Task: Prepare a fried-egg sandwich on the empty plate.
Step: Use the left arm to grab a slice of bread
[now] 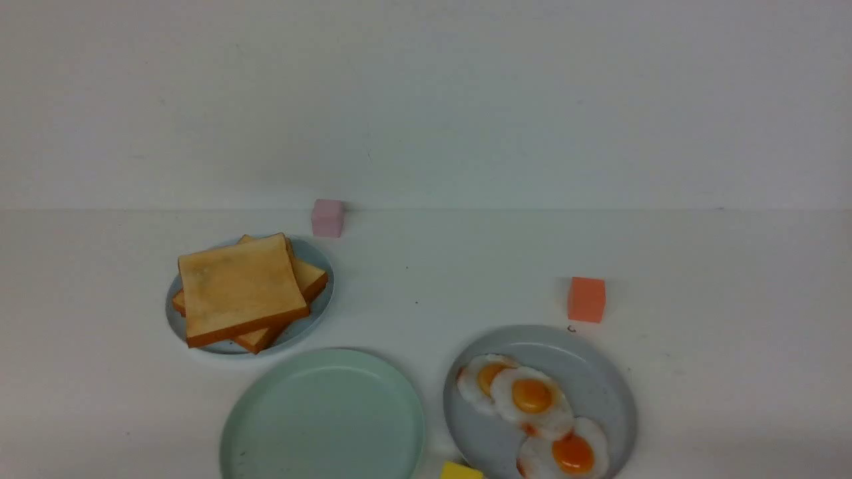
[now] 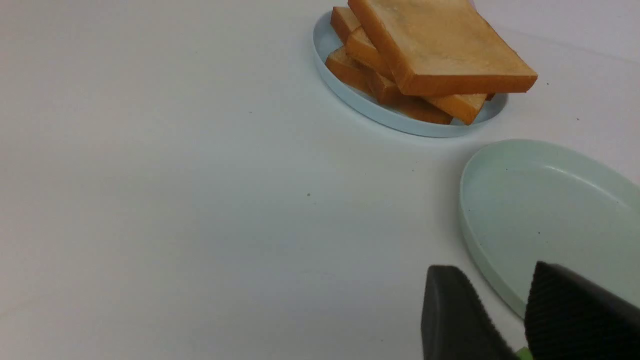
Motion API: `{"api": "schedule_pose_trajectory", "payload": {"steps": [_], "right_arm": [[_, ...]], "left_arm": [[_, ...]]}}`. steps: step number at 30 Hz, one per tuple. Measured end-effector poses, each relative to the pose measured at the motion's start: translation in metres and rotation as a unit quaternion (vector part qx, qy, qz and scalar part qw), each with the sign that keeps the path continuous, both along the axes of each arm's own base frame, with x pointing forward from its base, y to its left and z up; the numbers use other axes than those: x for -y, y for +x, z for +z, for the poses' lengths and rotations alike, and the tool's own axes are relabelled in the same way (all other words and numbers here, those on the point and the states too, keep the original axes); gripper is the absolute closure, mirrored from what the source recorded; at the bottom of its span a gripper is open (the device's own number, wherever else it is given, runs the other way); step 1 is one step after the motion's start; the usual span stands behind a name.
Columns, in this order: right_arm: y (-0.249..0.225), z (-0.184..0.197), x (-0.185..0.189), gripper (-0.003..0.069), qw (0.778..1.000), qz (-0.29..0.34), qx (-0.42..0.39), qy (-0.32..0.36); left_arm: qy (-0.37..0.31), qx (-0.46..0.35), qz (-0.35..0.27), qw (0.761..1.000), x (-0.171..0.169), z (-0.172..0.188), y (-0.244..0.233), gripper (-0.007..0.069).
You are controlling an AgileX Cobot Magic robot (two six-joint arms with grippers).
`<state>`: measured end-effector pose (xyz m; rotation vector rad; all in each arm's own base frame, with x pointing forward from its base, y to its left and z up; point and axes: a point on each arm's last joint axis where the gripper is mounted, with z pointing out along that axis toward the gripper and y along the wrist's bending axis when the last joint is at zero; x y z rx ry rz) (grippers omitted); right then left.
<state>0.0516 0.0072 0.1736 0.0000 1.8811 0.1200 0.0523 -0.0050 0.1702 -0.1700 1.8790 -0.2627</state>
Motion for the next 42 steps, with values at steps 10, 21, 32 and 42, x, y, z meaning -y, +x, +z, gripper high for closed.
{"api": "schedule_pose_trajectory", "payload": {"steps": [10,21,32,42], "right_arm": [[0.0,0.0,0.0,0.0419,1.0,0.0,0.0,0.0],[0.0,0.0,0.0,0.0419,1.0,0.0,0.0,0.0],[0.0,0.0,0.0,0.0419,1.0,0.0,0.0,-0.003],[0.004,0.014,0.003,0.0418,0.995,-0.019,0.093,0.019]], "left_arm": [[0.0,0.0,0.0,1.0,0.0,0.0,0.0,0.0387],[0.0,0.0,0.0,1.0,0.0,0.0,0.0,0.0387],[0.0,0.0,0.0,1.0,0.0,0.0,0.0,0.0387],[-0.015,0.062,-0.002,0.998,0.001,0.011,0.003,0.0387]]}}
